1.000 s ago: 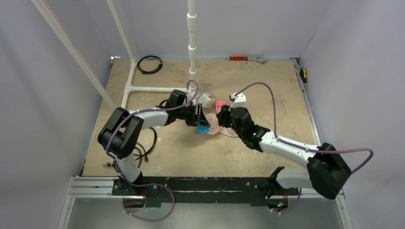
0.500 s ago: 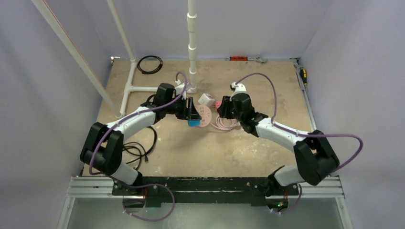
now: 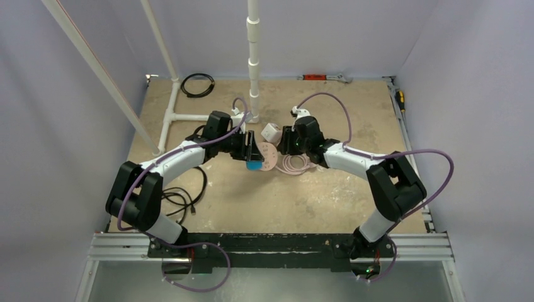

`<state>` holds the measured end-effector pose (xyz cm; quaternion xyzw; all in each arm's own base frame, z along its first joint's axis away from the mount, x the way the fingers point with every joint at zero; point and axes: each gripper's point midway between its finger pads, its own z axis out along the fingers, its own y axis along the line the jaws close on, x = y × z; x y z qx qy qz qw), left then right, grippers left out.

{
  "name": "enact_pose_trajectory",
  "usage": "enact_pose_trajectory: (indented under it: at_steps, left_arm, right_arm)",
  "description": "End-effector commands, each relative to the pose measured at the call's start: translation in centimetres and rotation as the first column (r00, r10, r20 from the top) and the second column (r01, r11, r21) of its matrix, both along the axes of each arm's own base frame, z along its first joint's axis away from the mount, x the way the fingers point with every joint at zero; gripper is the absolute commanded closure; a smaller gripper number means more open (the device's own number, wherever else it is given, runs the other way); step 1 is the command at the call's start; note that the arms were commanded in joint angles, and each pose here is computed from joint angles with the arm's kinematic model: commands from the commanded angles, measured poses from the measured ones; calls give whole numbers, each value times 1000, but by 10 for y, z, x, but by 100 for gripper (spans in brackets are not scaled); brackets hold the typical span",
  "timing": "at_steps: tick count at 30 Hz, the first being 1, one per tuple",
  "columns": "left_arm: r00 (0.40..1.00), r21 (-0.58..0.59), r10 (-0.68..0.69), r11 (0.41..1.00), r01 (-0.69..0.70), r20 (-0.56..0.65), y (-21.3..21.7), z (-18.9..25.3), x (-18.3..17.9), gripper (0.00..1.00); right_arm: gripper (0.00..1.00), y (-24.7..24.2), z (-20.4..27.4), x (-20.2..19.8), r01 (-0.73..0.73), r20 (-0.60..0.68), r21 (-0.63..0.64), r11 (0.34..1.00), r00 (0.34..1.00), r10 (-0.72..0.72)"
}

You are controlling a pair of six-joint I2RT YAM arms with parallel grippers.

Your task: Pull the plug off the socket

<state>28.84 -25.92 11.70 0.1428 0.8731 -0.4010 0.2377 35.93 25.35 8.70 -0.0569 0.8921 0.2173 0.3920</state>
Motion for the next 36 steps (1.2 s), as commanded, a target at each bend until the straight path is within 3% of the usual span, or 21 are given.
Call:
enact_pose_trajectory:
  at_steps: [1,7,17,26,36]
  left_arm:
    - [997,-33,-21,999,24,78,-6,24,9,100]
    - [998,-31,-27,999,29,55,-7,16,8,100]
    - [997,-21,-71,997,71,-21,-17,-7,-2,100]
    - [985,9,-138,990,140,-100,-35,-35,-21,100]
    - [965,75,-198,974,213,-172,-49,-65,-44,100]
  right_arm:
    - [93,12,8,4,-36,-1,38,999,999,36]
    - [86,12,5,12,-14,1,23,1000,1000,14]
    - [60,3,-4,26,46,-1,-37,998,999,-46]
    - [25,-7,5,25,73,32,-47,996,997,-72]
    - [13,-36,49,-3,123,122,-8,992,985,-121]
